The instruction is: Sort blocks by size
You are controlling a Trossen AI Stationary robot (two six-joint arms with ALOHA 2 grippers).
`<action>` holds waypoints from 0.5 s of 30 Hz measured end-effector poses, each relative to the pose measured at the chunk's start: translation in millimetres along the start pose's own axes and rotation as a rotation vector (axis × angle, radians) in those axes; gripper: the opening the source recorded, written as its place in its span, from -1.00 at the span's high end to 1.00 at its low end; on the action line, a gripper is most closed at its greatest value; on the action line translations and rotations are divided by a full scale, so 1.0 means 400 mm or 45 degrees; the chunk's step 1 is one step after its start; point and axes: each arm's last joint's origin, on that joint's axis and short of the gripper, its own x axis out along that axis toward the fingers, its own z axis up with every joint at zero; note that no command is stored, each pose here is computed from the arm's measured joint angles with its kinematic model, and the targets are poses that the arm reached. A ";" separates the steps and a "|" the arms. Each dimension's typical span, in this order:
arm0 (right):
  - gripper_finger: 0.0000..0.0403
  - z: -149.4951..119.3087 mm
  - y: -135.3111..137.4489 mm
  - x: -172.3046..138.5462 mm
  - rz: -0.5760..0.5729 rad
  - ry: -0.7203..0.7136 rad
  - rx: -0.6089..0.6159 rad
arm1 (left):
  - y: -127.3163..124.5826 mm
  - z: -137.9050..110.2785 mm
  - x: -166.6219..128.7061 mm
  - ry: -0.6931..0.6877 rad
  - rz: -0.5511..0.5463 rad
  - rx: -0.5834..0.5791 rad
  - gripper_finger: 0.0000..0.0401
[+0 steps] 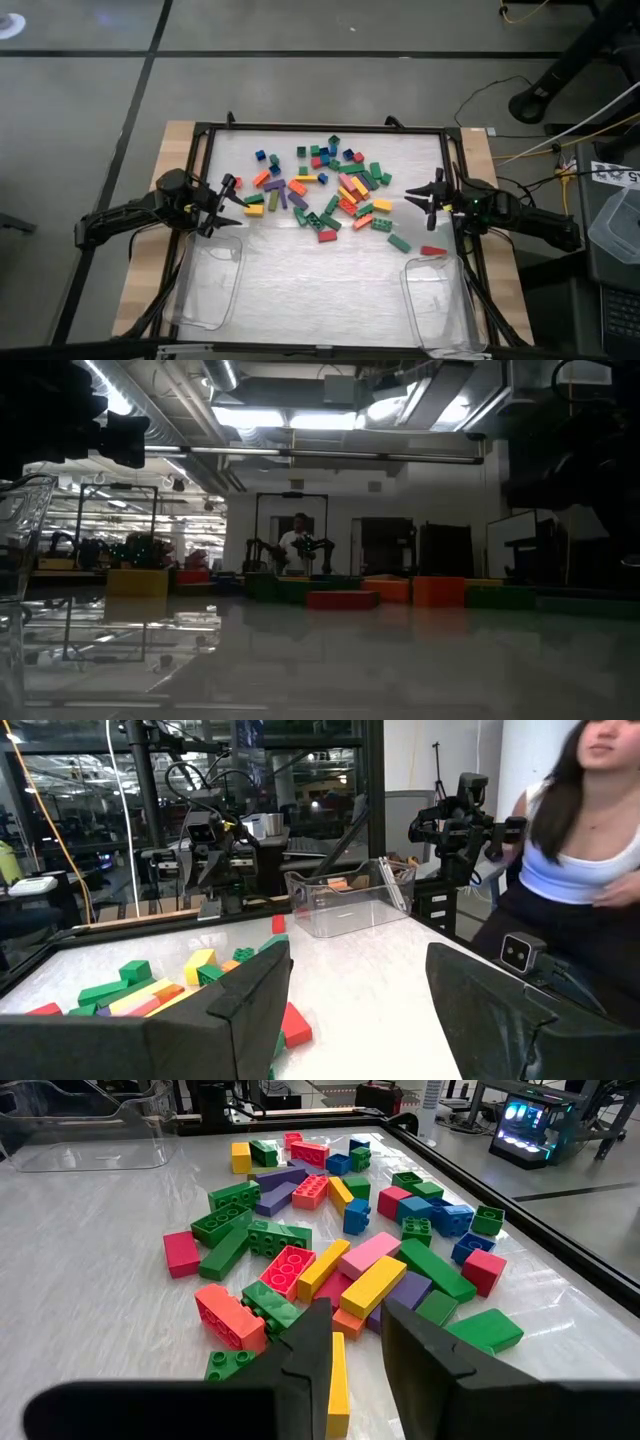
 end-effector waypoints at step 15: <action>0.56 0.008 -0.005 0.001 -0.082 -0.048 0.002 | 0.000 0.000 0.000 0.000 0.000 0.001 -0.11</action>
